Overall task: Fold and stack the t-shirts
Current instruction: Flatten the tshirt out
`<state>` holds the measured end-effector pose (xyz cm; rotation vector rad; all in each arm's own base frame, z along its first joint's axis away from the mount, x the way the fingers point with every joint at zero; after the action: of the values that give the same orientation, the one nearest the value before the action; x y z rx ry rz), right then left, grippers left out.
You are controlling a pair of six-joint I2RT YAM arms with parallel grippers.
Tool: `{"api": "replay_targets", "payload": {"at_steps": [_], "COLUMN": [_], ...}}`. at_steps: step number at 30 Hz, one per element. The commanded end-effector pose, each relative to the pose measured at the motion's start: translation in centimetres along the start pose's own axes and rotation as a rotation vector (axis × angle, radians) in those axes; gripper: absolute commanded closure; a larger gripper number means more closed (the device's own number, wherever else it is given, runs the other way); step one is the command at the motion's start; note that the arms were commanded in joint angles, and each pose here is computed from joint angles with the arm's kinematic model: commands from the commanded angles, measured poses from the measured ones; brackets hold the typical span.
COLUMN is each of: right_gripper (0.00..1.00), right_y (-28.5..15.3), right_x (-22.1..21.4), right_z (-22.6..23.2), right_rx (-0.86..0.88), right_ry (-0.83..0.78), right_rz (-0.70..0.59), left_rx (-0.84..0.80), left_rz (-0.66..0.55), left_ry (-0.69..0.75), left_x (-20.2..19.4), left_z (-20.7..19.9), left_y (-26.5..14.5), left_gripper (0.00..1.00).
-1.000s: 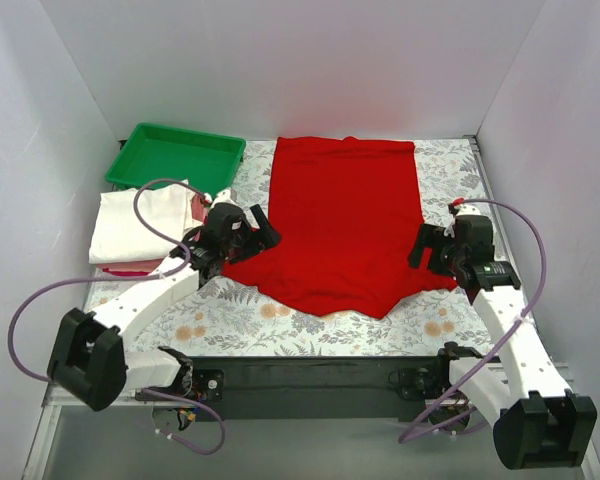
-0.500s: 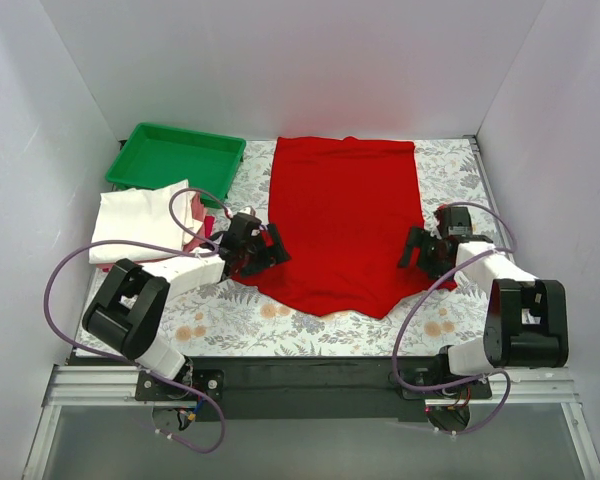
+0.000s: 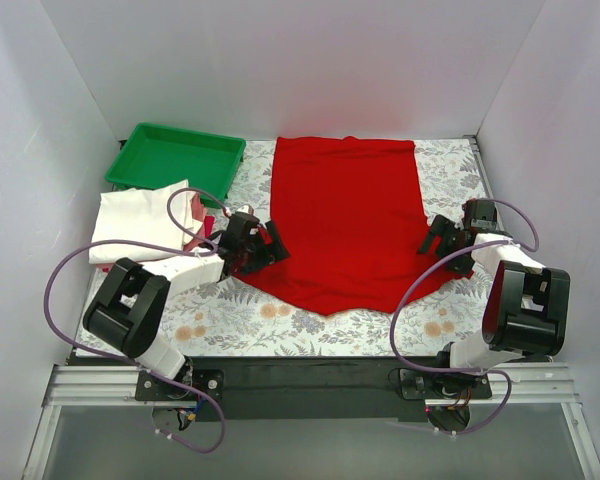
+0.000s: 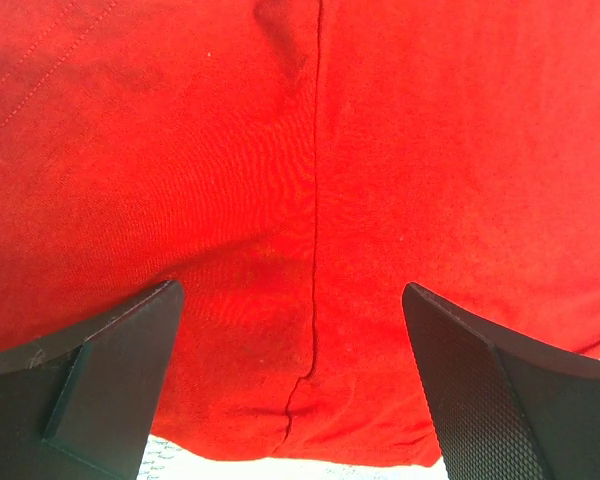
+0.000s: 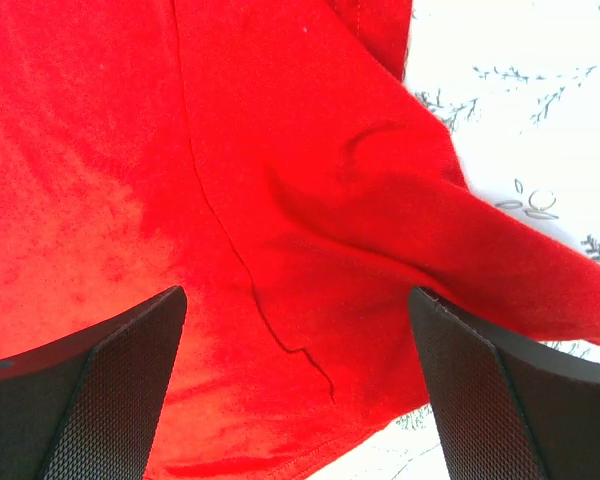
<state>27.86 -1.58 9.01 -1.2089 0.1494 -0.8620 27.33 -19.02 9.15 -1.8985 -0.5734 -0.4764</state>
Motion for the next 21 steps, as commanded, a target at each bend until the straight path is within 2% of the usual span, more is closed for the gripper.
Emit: {"api": "replay_targets", "payload": {"at_steps": [1, 7, 13, 15, 19, 21], "right_gripper": [0.02, 0.02, 0.02, 0.02, 0.02, 0.02], "right_y": [0.6, -0.3, -0.4, -0.4, -0.1, 0.4], "right_x": [-0.4, -0.2, 0.3, 0.4, 1.2, 1.6], "right_z": [-0.9, -0.5, -0.6, -0.6, -0.6, -0.4], "right_rx": [-0.036, -0.012, -0.042, -0.055, -0.083, -0.085], "right_ry": [-0.014, -0.024, -0.023, -0.018, -0.016, -0.017], "right_rz": [0.044, 0.011, 0.002, 0.0, -0.013, -0.01], "left_rx": [0.023, -0.046, -0.01, -0.064, -0.187, -0.281], "left_rz": [0.082, 0.185, 0.333, 0.357, 0.55, 0.592], "left_ry": [0.011, 0.005, -0.01, -0.028, 0.048, 0.069], "left_x": [-2.2, -6.0, -11.0, -12.4, -18.1, -19.4], "left_z": [1.4, 1.4, 1.5, 0.8, -0.5, -1.8], "left_y": [-0.7, -2.6, -5.6, -7.1, -9.2, -9.1], "left_gripper": [0.08, 0.08, 0.08, 0.08, 0.08, 0.07]}}
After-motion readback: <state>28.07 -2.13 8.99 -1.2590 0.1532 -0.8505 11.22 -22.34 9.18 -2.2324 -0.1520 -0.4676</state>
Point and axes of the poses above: each gripper's point midway between its finger pads, its own y axis out along the fingers, its own z axis along the line the jaws close on, x = y × z, the point moved 7 cm from there along -y, back along the fingers, and after that the axes turned 13 degrees about y, right-handed, at the moved point
